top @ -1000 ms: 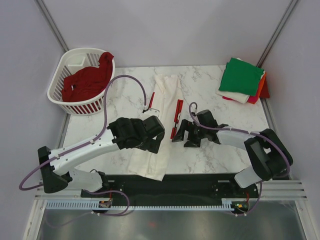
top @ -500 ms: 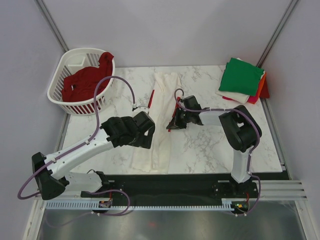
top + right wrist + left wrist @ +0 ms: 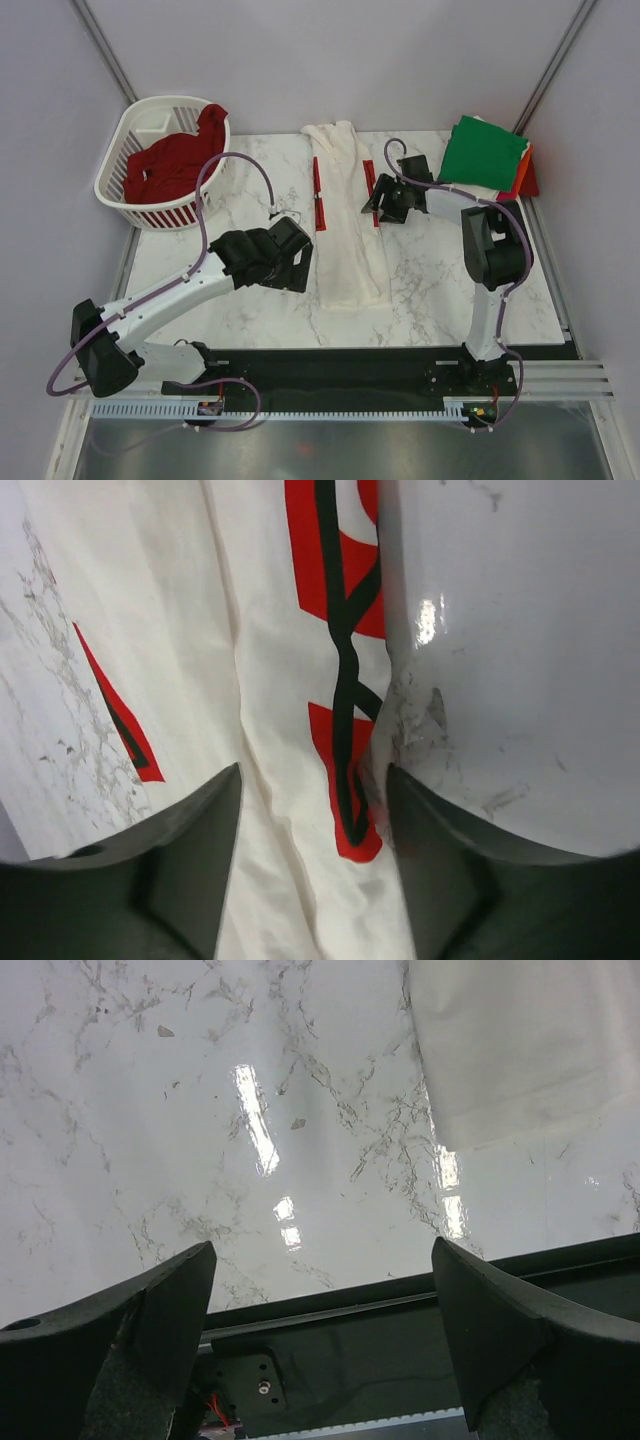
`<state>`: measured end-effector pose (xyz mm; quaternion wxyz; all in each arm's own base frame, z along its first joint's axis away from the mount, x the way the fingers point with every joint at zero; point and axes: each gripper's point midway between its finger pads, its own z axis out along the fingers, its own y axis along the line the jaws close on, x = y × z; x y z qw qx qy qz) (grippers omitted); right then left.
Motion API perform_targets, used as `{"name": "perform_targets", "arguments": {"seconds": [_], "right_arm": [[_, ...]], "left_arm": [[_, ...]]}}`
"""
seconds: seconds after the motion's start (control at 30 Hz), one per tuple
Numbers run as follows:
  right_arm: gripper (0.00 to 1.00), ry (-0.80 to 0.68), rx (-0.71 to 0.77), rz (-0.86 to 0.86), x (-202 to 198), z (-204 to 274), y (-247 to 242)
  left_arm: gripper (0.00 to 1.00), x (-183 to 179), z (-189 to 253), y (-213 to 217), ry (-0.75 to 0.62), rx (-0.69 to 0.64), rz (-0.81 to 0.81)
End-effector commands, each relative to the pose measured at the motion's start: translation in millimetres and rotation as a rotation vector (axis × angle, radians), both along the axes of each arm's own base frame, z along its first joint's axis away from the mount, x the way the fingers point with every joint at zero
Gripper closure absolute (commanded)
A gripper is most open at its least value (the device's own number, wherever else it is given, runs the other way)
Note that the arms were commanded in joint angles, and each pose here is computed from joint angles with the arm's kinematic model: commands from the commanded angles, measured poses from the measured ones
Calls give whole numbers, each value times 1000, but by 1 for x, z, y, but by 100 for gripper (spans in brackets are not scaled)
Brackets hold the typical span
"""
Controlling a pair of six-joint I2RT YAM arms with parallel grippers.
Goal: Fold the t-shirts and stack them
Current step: Fold the tshirt
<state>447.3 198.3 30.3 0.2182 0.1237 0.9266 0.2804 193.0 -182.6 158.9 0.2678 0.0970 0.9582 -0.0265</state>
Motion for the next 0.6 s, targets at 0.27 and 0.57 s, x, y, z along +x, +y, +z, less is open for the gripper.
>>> {"name": "perform_targets", "arguments": {"seconds": [0.27, 0.57], "right_arm": [[19, -105, -182, 48, -74, 64, -43], [21, 40, -44, 138, -174, 17, -37]], "left_arm": [[6, -9, -36, -34, 55, -209, 12], [9, 5, -61, -70, 30, -349, 24]]}}
